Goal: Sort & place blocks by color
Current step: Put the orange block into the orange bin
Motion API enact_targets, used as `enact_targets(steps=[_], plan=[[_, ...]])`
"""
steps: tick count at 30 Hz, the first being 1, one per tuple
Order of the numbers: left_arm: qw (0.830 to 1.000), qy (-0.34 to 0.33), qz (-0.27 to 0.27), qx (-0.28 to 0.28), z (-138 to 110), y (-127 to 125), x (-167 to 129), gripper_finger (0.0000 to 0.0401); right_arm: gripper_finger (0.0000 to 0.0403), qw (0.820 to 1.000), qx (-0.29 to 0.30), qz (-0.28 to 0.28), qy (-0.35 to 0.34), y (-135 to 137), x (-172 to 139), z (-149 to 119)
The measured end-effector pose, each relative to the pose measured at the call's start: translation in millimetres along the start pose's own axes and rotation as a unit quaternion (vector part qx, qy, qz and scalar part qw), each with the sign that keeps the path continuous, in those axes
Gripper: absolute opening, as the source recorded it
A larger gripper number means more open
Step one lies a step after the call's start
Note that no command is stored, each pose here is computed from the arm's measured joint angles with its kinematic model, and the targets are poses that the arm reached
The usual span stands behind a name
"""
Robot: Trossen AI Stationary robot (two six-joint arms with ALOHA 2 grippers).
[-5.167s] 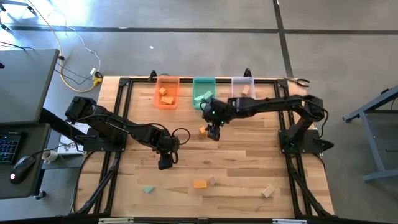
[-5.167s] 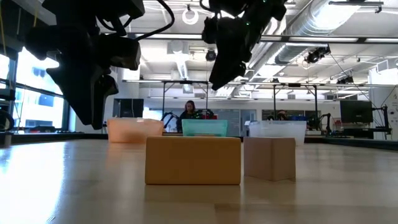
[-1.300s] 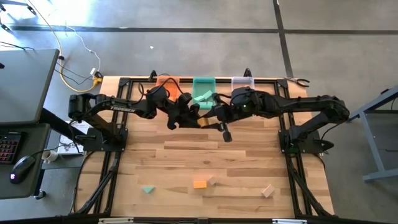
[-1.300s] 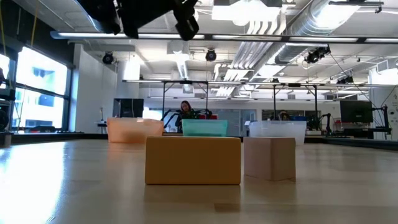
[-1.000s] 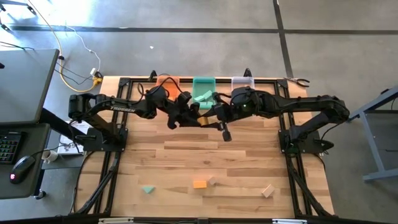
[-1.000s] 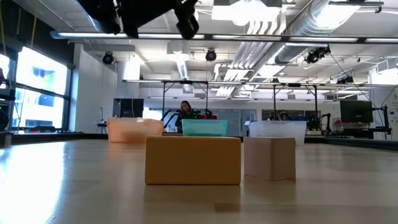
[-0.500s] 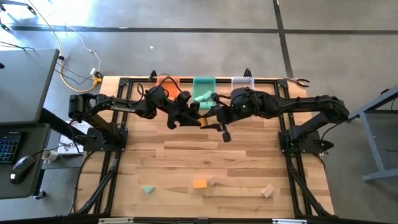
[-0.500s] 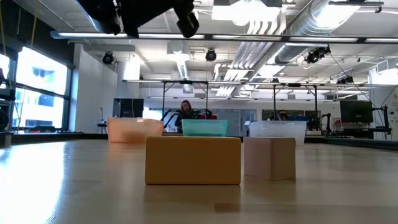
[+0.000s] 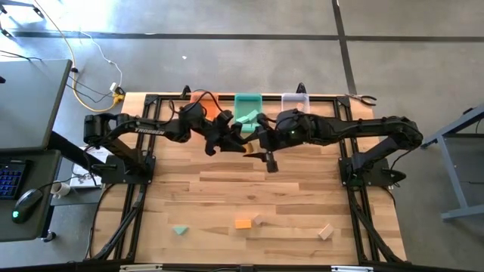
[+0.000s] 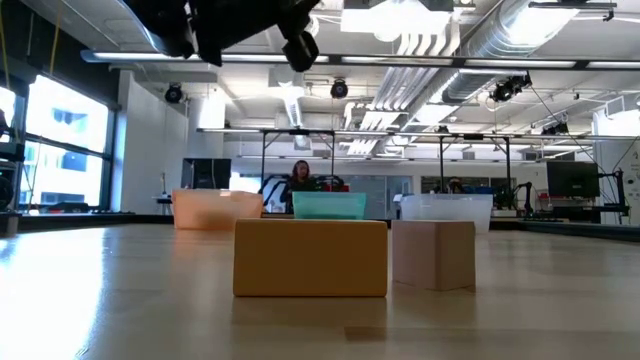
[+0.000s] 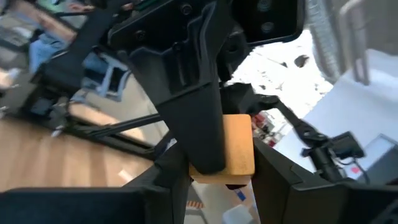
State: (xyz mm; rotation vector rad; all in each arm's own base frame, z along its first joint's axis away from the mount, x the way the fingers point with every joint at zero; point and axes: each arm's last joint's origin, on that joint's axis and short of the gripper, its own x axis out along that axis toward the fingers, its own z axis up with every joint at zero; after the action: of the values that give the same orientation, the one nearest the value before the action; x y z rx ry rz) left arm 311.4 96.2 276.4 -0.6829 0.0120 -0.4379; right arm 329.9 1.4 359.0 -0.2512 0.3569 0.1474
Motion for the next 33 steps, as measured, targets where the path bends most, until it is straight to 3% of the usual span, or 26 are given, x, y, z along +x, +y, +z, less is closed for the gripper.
enact_targets(steps=[12, 20, 28, 33], plan=[[0.998, 0.027, 0.059, -0.011, -3.4, 16.7, -9.4, 0.011, 0.0231, 0.994, 0.063, -0.011, 0.086, 2.4, -2.1, -15.5], [0.989, 0.055, 0.134, -0.024, -9.4, 33.5, -21.1, 0.011, 0.0232, 0.97, 0.154, 0.0, 0.188, 8.5, -7.5, -34.3], [0.942, 0.094, 0.321, -0.018, -23.7, 56.9, -43.0, 0.0109, 0.0232, 0.927, 0.243, -0.005, 0.286, 20.5, -16.2, -49.2], [0.909, 0.11, 0.402, -0.02, -25.9, 66.9, -59.1, 0.0109, 0.0232, 0.897, 0.27, -0.03, 0.347, 38.4, -22.9, -54.8]])
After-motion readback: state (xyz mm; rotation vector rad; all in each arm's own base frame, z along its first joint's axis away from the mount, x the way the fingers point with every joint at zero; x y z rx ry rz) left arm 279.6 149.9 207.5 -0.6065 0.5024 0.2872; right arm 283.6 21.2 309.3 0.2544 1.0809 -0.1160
